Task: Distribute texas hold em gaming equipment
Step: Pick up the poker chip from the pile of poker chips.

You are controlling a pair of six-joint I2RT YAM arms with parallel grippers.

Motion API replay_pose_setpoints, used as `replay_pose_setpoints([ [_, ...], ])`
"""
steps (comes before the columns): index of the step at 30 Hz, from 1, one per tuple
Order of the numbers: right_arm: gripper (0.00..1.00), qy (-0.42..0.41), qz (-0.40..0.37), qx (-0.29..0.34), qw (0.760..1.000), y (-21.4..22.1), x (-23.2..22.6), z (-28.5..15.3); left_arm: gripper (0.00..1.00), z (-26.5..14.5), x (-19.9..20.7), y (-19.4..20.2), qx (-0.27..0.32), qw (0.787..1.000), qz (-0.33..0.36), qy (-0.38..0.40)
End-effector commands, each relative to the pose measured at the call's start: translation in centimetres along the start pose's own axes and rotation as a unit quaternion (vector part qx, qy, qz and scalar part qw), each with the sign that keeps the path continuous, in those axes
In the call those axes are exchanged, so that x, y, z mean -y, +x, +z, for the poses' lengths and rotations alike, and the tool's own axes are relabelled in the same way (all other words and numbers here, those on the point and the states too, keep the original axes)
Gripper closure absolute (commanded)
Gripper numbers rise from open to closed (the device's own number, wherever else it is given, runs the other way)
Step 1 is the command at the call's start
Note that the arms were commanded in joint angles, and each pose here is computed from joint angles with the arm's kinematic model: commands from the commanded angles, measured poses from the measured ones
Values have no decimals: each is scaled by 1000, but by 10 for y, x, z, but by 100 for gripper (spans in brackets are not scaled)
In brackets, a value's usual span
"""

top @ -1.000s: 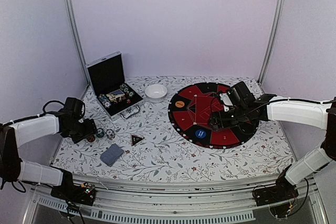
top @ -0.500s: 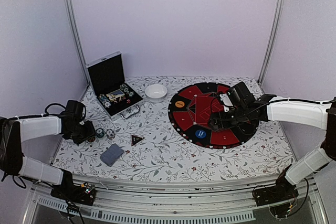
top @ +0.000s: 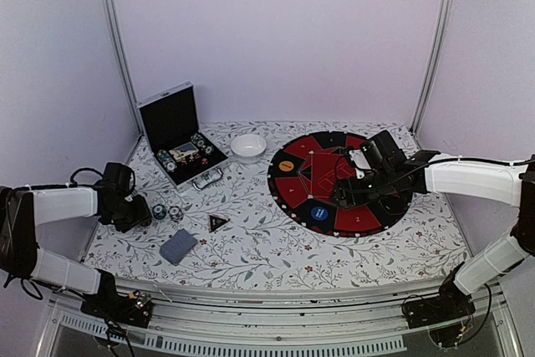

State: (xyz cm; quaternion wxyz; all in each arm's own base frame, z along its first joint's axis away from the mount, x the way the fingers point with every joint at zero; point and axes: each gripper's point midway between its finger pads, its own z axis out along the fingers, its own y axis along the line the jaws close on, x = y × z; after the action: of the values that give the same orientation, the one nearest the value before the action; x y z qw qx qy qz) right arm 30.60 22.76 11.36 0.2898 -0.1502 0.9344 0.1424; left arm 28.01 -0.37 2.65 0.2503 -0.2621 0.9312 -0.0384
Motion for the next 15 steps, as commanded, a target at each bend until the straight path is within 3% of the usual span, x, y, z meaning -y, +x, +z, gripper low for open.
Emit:
replay_pose_setpoints([
  [1,3,-5,-1,-8,1000,6,-3,5,41,0,-1,-4,7,1000,5,2],
  [15,3,-8,2,-13,1000,7,-4,8,42,-7,5,-15,25,999,22,9],
])
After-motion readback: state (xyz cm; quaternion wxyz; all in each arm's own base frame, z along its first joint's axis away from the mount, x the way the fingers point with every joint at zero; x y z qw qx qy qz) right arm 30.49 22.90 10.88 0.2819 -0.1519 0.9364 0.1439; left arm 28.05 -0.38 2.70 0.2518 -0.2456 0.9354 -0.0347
